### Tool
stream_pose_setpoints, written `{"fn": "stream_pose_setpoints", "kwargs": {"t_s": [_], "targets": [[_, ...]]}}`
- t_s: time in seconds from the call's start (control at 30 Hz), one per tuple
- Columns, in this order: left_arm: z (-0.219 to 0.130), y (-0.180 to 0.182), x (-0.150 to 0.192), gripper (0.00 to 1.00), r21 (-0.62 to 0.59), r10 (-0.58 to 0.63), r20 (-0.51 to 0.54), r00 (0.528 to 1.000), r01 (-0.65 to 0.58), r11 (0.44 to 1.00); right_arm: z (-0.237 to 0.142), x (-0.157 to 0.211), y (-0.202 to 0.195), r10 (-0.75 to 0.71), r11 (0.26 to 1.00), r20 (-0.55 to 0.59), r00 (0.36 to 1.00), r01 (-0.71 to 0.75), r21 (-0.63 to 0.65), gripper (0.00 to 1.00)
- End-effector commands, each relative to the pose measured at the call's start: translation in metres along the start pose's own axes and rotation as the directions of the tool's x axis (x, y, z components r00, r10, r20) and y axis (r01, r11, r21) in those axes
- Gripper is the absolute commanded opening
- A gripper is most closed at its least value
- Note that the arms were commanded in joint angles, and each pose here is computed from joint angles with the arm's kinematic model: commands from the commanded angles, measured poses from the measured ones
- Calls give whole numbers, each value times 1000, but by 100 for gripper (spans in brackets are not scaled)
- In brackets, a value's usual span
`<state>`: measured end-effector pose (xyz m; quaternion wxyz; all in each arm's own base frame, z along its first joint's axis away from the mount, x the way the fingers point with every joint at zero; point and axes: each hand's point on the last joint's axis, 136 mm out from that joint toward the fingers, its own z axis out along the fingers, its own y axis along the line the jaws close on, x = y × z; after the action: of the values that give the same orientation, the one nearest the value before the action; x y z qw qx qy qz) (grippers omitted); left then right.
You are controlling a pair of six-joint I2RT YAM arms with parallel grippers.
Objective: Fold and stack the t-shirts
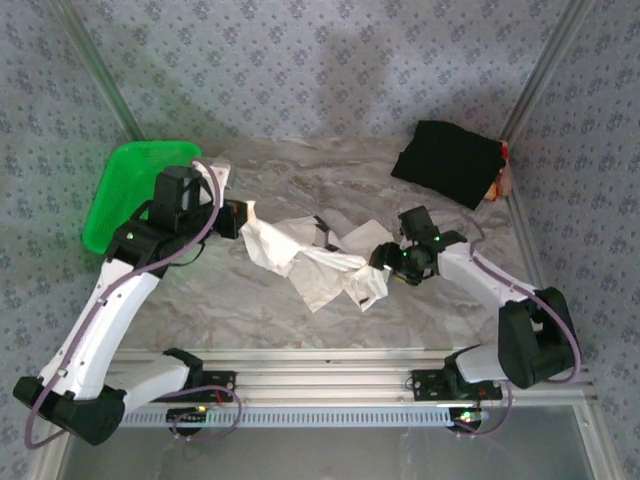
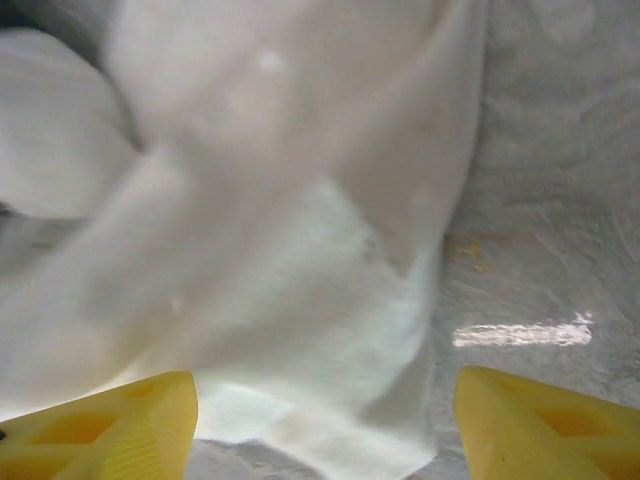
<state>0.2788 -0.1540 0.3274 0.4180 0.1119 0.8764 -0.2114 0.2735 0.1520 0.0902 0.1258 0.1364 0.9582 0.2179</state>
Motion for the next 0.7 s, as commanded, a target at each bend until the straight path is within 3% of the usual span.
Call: {"fn": "stream_pose_setpoints", "kwargs": {"t_s": [0.0, 0.13, 0.4, 0.53, 0.67], "targets": [[-15, -10, -28, 0, 35, -4, 78, 997, 1, 999, -22, -2, 16, -14, 999, 3, 1000, 14, -53, 70], [-12, -15, -35, 0, 59, -5, 85, 996, 0, 998, 7, -2, 25, 0, 998, -48, 999, -3, -66, 69], [-11, -12, -45, 0, 33, 7, 89, 996, -10, 999, 30, 9, 15, 10, 1000, -127, 992, -10, 7, 37], [-14, -7, -54, 0, 6, 12, 108, 994, -13, 1000, 21, 13, 8, 39, 999, -121, 992, -38, 14, 0], [-27, 5, -80, 0, -32, 0, 162, 987, 5, 999, -29, -19, 30, 5, 999, 15, 1000, -4, -45, 0]]}}
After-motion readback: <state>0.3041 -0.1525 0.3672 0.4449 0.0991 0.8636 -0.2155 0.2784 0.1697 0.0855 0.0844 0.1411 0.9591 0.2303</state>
